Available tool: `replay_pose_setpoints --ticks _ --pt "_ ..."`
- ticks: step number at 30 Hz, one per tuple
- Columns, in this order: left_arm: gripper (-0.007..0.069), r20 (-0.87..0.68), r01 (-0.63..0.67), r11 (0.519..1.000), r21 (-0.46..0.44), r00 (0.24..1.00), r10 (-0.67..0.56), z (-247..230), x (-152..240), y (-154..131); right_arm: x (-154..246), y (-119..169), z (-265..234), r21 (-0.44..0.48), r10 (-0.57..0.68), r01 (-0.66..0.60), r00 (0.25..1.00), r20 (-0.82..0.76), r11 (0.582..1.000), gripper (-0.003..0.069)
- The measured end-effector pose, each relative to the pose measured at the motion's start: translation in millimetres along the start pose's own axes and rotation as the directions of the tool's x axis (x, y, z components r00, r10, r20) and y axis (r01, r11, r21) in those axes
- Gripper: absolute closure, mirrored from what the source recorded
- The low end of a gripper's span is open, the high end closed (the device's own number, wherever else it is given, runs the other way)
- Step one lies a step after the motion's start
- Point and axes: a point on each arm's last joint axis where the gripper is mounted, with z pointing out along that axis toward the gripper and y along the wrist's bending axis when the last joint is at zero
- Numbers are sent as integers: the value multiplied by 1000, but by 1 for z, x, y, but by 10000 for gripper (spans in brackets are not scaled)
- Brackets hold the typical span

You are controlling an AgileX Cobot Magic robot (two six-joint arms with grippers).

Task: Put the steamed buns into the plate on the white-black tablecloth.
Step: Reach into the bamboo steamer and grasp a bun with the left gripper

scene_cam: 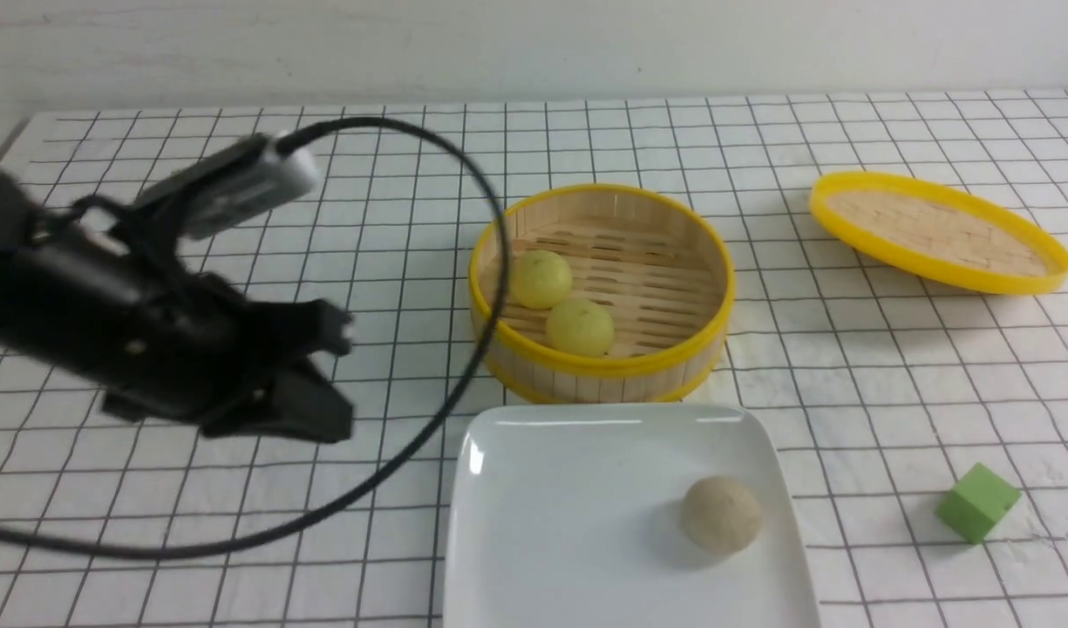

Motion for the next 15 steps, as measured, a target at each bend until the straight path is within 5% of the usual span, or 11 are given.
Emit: replay_pose_setpoints --ticks 5,15 --pt "557 -48 -40 999 -24 998 39 43 -35 -42 6 -1 10 7 0 0 1000 10 1000 671" --pt "222 -5 -241 948 -206 969 246 128 -107 -110 4 -2 9 9 0 0 999 35 1000 664"
